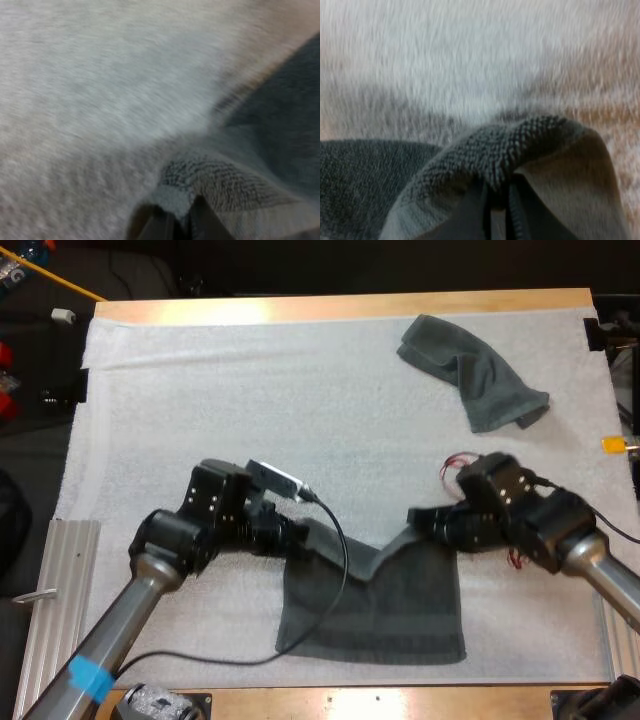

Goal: Pick towel from pile, fold and stack

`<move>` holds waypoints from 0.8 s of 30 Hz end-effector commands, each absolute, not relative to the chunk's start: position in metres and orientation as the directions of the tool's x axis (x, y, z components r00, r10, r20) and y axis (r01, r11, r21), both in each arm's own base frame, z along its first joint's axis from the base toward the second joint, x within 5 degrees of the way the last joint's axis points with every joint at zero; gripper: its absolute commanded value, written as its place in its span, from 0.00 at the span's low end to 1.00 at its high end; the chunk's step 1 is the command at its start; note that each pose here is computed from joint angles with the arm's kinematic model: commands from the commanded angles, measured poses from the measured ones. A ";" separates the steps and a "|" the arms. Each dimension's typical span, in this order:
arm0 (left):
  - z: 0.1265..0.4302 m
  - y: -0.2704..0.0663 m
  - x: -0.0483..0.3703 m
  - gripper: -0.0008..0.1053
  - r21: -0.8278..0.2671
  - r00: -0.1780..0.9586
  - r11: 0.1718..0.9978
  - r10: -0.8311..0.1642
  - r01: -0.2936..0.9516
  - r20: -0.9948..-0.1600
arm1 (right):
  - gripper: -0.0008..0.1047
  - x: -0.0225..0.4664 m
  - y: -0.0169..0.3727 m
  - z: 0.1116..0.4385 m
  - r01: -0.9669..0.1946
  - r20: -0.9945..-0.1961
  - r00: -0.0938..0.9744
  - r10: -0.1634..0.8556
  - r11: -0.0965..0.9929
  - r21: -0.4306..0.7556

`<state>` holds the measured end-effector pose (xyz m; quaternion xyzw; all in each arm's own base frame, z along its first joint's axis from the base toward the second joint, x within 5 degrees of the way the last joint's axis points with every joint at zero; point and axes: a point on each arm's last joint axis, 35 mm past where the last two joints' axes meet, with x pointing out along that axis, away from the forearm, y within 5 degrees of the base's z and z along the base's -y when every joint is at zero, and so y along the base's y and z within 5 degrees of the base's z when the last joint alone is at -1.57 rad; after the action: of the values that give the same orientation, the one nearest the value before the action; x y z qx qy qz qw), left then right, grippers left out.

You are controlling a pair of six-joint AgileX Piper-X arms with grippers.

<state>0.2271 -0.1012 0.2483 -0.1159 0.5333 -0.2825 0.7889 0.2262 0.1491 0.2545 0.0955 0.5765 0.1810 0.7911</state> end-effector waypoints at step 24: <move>0.207 -0.059 0.281 0.01 -0.608 0.336 0.788 -0.601 0.099 -0.725 | 0.01 0.288 0.132 0.229 0.111 -0.781 0.402 0.478 0.821 0.560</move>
<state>0.2796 -0.0583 0.2038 -0.2334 0.5391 -0.2185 0.7792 0.2858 0.1333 0.2270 0.2733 0.5423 0.1160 0.7860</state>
